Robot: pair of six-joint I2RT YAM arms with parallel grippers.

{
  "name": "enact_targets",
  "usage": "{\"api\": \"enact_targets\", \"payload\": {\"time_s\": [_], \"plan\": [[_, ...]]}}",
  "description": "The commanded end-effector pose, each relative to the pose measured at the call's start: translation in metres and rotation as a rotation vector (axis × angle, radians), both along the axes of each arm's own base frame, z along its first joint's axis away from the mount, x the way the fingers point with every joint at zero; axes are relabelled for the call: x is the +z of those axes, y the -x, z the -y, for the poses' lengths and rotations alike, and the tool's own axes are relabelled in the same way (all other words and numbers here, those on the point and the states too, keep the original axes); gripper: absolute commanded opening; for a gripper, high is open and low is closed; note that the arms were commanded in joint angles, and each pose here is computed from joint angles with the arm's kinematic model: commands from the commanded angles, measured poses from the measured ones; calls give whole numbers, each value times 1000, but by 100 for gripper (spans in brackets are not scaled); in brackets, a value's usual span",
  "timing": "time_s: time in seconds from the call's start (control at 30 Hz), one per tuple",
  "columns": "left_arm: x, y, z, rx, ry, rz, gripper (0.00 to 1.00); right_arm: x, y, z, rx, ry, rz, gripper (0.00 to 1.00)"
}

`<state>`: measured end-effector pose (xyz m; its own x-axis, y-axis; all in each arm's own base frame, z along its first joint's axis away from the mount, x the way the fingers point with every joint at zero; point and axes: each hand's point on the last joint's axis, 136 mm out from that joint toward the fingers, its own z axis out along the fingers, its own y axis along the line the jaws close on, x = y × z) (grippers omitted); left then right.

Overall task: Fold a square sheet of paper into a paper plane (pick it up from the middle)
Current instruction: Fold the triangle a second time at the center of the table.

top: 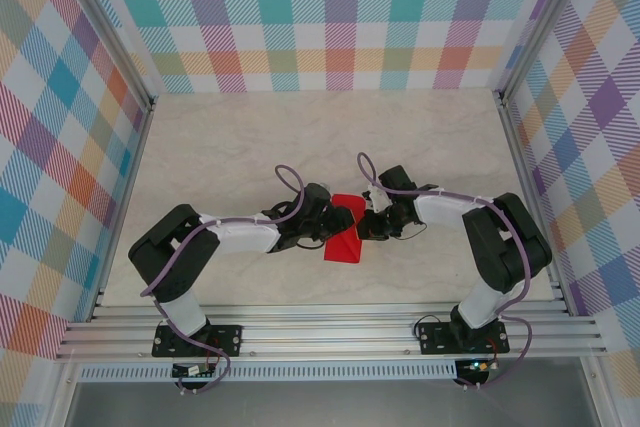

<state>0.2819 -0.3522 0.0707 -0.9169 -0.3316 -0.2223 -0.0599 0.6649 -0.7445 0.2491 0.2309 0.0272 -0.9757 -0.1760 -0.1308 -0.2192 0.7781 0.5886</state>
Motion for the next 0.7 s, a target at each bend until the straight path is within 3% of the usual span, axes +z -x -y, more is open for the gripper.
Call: {"api": "enact_targets", "payload": {"time_s": [0.0, 0.67], "plan": [[2, 1, 7, -14, 20, 23, 35, 0, -4, -1, 17, 3, 4, 10], [-9, 0, 14, -27, 7, -6, 34, -1, 4, 6, -3, 19, -1, 10]]}}
